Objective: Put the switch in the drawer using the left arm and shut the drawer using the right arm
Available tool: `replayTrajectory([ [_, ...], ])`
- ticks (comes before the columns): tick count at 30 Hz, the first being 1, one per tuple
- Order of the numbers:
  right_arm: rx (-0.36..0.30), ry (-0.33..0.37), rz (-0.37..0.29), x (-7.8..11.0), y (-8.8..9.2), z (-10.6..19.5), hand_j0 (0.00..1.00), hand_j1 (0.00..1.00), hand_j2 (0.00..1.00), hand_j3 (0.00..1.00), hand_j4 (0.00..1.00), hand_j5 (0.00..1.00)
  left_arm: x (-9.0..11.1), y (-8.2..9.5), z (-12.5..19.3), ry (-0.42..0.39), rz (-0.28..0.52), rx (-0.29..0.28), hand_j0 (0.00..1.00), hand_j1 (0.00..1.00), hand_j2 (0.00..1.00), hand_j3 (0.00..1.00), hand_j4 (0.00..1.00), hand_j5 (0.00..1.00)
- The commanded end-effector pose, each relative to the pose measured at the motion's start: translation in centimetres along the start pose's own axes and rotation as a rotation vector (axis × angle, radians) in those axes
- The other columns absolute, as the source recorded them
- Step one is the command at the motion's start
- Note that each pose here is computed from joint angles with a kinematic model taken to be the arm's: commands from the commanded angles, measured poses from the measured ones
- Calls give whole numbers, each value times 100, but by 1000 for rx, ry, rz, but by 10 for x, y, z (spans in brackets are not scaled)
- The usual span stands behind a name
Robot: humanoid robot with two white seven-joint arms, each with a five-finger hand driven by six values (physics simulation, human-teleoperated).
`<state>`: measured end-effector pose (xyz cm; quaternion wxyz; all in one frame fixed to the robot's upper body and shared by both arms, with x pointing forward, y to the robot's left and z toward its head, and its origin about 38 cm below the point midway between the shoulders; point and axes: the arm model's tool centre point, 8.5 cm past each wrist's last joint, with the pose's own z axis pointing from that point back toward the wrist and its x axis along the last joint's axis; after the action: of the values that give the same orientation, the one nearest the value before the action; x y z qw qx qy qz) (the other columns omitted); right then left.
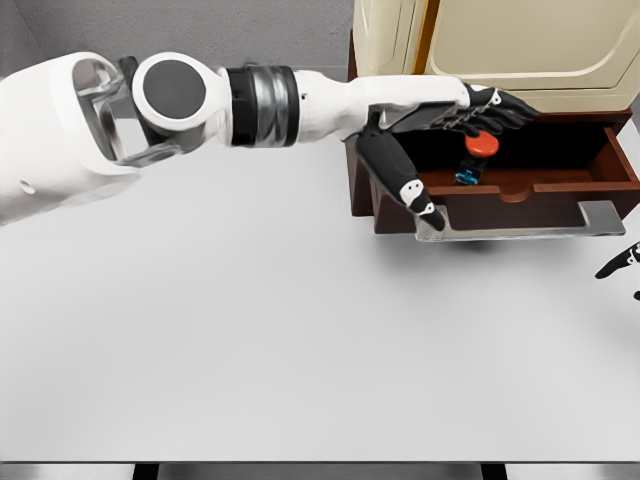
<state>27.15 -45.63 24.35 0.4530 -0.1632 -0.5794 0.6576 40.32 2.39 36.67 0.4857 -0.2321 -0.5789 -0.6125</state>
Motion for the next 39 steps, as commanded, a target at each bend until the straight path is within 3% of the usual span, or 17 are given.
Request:
replayTrajectory([
  [1, -4, -1, -6, 0, -1, 0, 63, 63, 63, 63, 63, 63, -10, 0, -4, 93, 103, 36, 100, 100, 100, 100, 100, 100],
  [3, -4, -1, -6, 0, -1, 0, 63, 63, 63, 63, 63, 63, -14, -2, -4, 104, 101, 42, 100, 100, 100, 100, 100, 100],
  [4, -4, -1, -6, 0, -1, 0, 64, 64, 64, 64, 64, 64, -17, -3, -7, 122, 104, 76, 100, 100, 100, 100, 100, 100],
  [7, -4, -1, -6, 0, -1, 0, 64, 64, 64, 64, 64, 64, -26, -9, -12, 138, 123, 71, 100, 100, 100, 100, 100, 100],
  [10, -4, -1, -6, 0, -1, 0, 64, 64, 64, 64, 64, 64, -35, -3, -22, 154, 137, 112, 100, 100, 100, 100, 100, 100],
  [20, -4, -1, -6, 0, -1, 0, 64, 64, 64, 64, 64, 64, -54, 7, -52, 176, 196, 131, 100, 100, 100, 100, 100, 100],
  [23, -5, -1, -7, 0, 0, 0, 64, 64, 64, 64, 64, 64, -67, 10, -67, 188, 216, 106, 100, 100, 100, 100, 100, 100],
  [33, -4, -2, -8, 0, 0, 0, 64, 64, 64, 64, 64, 64, -58, -1, -94, 154, 207, 74, 100, 100, 100, 100, 100, 100],
  [39, -1, 0, -10, 0, 1, 0, 65, 65, 65, 65, 65, 65, -43, -15, -116, 81, 180, -67, 100, 100, 100, 100, 100, 100],
])
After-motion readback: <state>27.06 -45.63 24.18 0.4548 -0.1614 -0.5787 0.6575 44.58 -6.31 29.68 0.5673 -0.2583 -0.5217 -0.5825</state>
